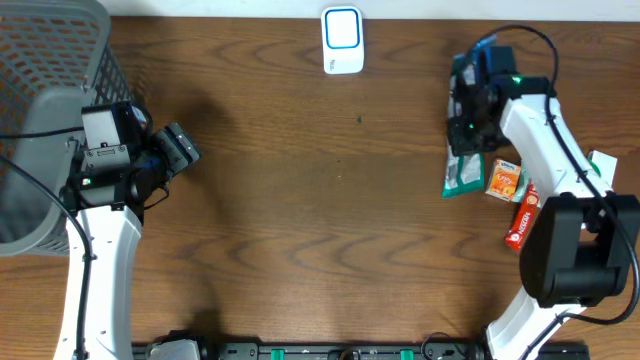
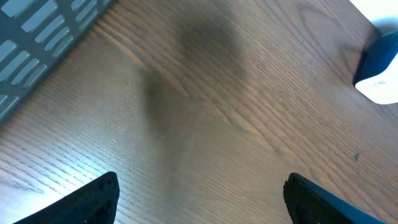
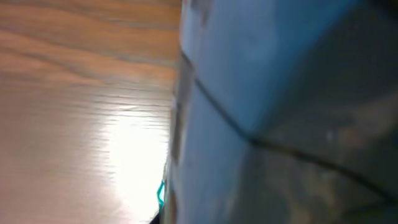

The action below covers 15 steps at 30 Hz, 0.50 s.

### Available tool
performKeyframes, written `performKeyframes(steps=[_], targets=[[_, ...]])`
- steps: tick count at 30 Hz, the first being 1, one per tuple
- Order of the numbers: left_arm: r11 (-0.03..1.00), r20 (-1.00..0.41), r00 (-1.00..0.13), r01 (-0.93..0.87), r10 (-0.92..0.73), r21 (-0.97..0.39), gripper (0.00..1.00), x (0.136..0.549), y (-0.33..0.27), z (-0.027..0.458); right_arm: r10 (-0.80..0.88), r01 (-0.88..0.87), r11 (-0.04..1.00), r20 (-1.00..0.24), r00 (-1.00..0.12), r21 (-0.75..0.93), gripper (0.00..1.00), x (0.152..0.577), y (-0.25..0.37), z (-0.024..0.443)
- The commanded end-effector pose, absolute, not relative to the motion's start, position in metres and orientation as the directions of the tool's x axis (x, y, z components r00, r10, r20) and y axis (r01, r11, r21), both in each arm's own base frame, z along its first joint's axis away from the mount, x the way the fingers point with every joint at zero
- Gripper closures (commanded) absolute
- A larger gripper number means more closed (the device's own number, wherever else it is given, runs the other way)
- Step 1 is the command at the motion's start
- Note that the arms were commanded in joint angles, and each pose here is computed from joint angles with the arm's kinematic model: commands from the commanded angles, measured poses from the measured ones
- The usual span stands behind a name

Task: Scan the item barcode
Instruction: 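Carry the gloves pack to the right edge and release it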

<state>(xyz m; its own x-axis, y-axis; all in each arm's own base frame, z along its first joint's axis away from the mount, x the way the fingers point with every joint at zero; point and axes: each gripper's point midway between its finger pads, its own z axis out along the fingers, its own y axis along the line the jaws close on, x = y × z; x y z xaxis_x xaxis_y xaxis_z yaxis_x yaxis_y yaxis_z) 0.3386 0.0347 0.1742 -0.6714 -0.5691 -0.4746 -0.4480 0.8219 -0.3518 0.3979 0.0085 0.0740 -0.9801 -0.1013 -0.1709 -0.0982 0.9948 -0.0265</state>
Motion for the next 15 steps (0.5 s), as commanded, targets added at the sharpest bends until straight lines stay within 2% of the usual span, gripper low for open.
performKeyframes(steps=[1, 3, 4, 5, 10, 15], targets=[[0.822, -0.475, -0.670, -0.456, -0.570, -0.342, 0.14, 0.337, 0.037, 0.172, -0.051, -0.050, 0.999, -0.161, -0.986, -0.011, 0.43, 0.393, -0.002, 0.061], [0.822, -0.476, -0.670, -0.455, -0.570, -0.342, 0.14, 0.337, 0.037, 0.173, -0.044, -0.042, 0.999, -0.162, -0.986, -0.011, 0.13, 0.392, -0.006, 0.059], [0.822, -0.476, -0.670, -0.456, -0.570, -0.342, 0.14, 0.337, 0.037, 0.173, -0.044, -0.043, 0.999, -0.163, -0.986, -0.011, 0.03, 0.393, -0.006, 0.059], [0.822, -0.475, -0.670, -0.456, -0.570, -0.342, 0.14, 0.337, 0.037, 0.172, -0.064, -0.063, 0.998, -0.166, -0.984, -0.012, 0.01, 0.393, -0.006, 0.059], [0.822, -0.476, -0.670, -0.456, -0.570, -0.342, 0.14, 0.337, 0.037, 0.173, -0.125, -0.123, 0.992, -0.163, -0.979, -0.022, 0.01, 0.396, -0.004, 0.071], [0.822, -0.475, -0.670, -0.456, -0.570, -0.342, 0.14, 0.337, 0.037, 0.172, -0.124, -0.122, 0.992, -0.188, -0.974, -0.024, 0.01, 0.406, -0.004, 0.113]])
